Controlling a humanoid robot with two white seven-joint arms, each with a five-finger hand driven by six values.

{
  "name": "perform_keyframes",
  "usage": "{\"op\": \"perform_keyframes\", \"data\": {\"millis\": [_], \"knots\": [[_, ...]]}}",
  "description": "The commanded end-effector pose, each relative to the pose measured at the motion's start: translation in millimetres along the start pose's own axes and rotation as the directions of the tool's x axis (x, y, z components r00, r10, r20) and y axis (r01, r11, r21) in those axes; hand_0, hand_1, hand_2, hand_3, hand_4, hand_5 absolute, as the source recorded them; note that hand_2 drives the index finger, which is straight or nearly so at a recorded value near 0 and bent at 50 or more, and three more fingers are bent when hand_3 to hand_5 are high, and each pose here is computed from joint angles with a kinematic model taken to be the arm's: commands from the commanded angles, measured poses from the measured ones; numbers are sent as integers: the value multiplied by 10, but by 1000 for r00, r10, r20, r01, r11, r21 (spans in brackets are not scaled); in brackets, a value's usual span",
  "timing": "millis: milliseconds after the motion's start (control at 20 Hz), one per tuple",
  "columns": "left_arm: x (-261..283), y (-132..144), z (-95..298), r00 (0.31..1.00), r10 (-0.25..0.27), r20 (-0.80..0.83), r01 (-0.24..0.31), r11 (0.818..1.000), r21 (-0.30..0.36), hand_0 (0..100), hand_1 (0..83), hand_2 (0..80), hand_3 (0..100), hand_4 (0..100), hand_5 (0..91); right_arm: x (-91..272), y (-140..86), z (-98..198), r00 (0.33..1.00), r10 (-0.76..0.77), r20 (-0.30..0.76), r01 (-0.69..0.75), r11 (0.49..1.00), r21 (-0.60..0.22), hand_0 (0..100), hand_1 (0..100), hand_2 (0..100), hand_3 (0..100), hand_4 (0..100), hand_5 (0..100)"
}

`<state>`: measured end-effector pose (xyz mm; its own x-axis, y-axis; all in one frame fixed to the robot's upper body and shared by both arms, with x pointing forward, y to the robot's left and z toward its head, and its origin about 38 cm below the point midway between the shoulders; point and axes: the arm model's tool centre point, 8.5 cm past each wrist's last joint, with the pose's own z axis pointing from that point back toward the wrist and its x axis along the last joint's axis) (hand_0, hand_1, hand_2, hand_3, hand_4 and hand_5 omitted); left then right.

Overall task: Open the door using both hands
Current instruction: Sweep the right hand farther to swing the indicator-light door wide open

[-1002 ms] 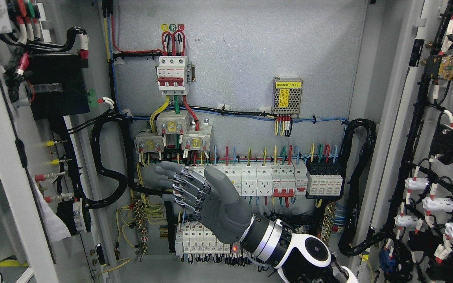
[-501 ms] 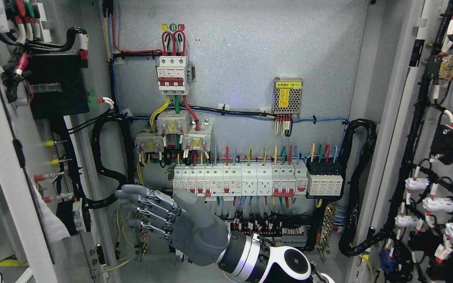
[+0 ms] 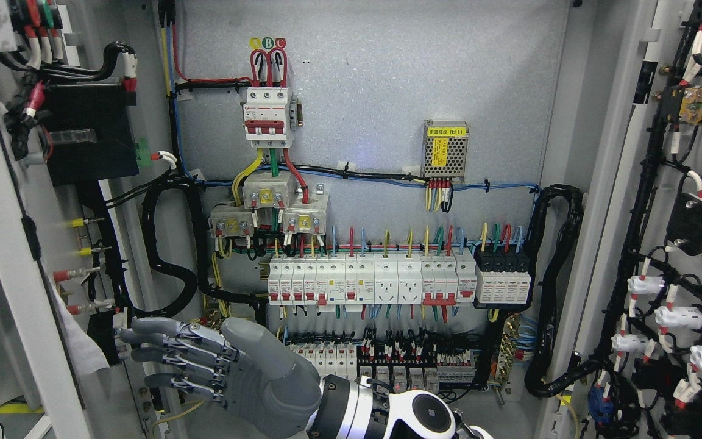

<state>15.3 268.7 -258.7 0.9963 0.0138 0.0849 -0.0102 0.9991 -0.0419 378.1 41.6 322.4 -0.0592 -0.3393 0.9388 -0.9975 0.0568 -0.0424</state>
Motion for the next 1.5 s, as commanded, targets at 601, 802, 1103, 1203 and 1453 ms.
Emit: {"op": "perform_keyframes", "data": {"millis": [601, 802, 1103, 1203, 1453], "knots": [[-24, 11, 3, 1000, 0, -5, 0, 1000, 9, 296, 0, 28, 28, 35, 0, -225, 318, -253, 996, -2, -89, 13, 992, 123, 219, 0, 0, 0, 0, 0], [-24, 11, 3, 1000, 0, -5, 0, 1000, 9, 295, 0, 28, 28, 35, 0, -187, 283, -294, 995, 19, -101, -6, 992, 126, 218, 0, 0, 0, 0, 0], [-24, 12, 3, 1000, 0, -5, 0, 1000, 11, 295, 0, 28, 28, 35, 0, -278, 257, -344, 992, 31, -125, -17, 993, 115, 218, 0, 0, 0, 0, 0], [-24, 12, 3, 1000, 0, -5, 0, 1000, 11, 295, 0, 28, 28, 34, 0, -324, 219, -357, 990, 31, -139, -21, 997, 74, 218, 0, 0, 0, 0, 0], [-24, 11, 3, 1000, 0, -5, 0, 1000, 9, 295, 0, 28, 28, 34, 0, -280, 191, -427, 990, 6, -144, 4, 998, 70, 218, 0, 0, 0, 0, 0]]}}
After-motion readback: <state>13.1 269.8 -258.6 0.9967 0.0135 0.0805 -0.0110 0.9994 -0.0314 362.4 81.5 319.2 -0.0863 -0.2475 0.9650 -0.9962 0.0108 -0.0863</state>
